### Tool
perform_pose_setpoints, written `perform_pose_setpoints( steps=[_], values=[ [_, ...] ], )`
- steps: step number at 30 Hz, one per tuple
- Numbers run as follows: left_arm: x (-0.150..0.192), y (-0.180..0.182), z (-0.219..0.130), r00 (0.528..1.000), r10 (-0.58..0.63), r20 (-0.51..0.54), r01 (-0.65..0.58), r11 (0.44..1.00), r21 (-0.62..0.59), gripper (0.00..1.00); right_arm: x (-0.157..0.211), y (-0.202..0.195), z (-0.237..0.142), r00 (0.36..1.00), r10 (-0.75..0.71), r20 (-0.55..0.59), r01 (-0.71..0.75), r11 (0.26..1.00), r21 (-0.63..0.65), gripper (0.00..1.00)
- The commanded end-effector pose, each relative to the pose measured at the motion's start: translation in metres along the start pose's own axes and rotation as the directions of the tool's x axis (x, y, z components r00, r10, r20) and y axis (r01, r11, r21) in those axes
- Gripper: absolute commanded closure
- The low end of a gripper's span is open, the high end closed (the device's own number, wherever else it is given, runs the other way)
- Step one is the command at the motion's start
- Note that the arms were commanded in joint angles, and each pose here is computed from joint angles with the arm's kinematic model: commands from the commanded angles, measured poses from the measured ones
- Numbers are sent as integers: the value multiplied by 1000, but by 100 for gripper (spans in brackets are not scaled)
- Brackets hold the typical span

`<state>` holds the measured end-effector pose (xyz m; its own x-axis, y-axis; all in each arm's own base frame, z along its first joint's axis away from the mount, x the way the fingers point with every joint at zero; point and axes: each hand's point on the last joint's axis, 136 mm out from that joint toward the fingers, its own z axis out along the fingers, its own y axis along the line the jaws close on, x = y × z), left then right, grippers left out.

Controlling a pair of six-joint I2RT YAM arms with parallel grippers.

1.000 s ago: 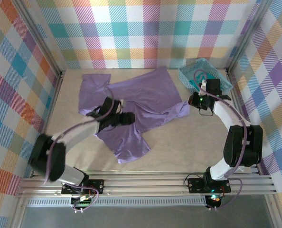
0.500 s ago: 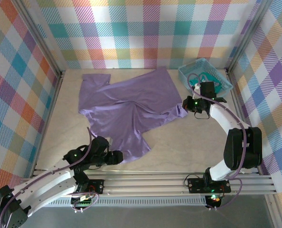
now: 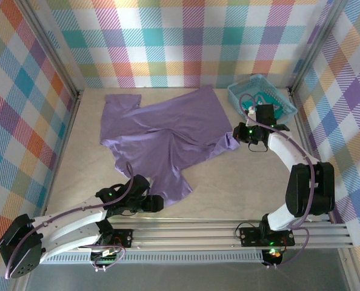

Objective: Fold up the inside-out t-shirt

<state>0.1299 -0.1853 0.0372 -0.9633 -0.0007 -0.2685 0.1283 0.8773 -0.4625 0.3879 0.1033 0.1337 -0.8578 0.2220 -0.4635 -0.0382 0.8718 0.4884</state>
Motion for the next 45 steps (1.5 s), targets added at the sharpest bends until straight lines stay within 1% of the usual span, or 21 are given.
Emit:
perform_pose_setpoints(
  steps=[1,5,12,15,21,28,36,40,41,42,45],
  values=[
    [1,-8,3,999,51,5,-51,998,39,32,1,7,-6,1000,-23,3,23,999,-24,100],
    [3,-6,5,998,61,-2,-61,998,33,34,0,7,-5,1000,-20,2,20,999,-29,100],
    [7,-7,8,997,79,-27,-78,996,38,35,1,7,-3,1000,-20,-3,20,999,-31,100],
    [9,-7,9,995,91,-31,-89,995,42,37,2,6,-3,1000,-18,-5,18,999,-30,100],
    [12,-5,8,995,92,-34,-90,995,35,46,2,6,-2,1000,-17,-7,17,999,-33,100],
    [16,-2,9,996,81,-47,-79,996,35,62,3,6,-1,1000,-17,-10,16,999,-30,100],
    [17,0,14,997,73,-33,-72,997,41,73,3,6,0,1000,-15,-11,15,999,-33,100],
    [14,1,14,997,79,-19,-78,996,32,76,3,6,0,1000,-15,-12,15,999,-34,100],
    [14,2,15,997,79,-18,-78,997,29,76,3,6,0,1000,-13,-13,13,999,-34,100],
    [8,-5,15,996,83,7,-84,995,54,76,3,6,0,1000,-14,-14,14,999,-34,100],
    [9,-4,16,996,87,3,-87,995,47,73,4,5,0,1000,-14,-14,13,999,-35,100]
  ],
)
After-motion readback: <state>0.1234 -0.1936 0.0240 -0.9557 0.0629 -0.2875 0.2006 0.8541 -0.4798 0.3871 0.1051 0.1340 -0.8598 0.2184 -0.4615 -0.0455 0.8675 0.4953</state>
